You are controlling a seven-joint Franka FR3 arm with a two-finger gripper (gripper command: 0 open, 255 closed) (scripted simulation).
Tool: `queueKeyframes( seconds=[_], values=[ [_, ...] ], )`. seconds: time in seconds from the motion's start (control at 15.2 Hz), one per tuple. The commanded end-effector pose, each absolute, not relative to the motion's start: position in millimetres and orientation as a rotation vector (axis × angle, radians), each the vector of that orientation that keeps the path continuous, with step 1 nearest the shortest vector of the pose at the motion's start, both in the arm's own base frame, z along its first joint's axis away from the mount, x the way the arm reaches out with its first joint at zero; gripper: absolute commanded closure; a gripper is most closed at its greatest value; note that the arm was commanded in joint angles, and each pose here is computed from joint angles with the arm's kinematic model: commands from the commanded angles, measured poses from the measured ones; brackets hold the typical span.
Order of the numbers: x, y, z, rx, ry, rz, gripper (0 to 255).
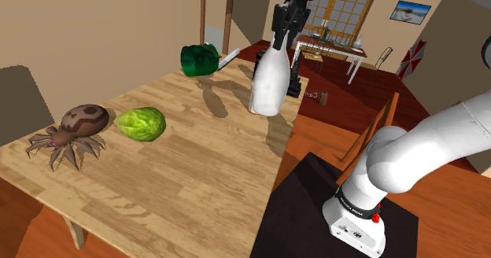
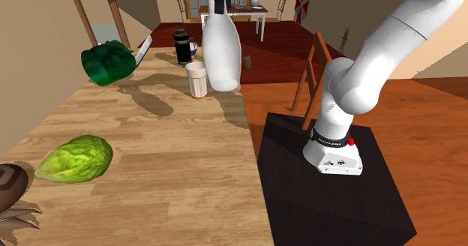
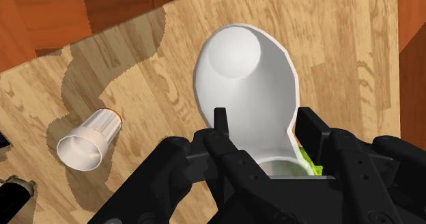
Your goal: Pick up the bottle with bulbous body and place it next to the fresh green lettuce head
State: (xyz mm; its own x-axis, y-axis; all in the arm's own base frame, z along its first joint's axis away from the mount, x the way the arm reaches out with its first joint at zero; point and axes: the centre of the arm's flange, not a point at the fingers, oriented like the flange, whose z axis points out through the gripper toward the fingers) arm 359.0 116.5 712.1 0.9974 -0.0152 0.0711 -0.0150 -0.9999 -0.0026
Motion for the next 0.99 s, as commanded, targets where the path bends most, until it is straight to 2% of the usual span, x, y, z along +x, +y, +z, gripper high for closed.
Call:
queueKeyframes(
  seconds=[0.0,0.33,0.92],
  values=[
    [359,117,722,-3.137,0.024,-0.112,255],
    [359,117,745,-3.137,0.024,-0.112,255],
    [468,139,705,-3.137,0.024,-0.112,255]
  ],
)
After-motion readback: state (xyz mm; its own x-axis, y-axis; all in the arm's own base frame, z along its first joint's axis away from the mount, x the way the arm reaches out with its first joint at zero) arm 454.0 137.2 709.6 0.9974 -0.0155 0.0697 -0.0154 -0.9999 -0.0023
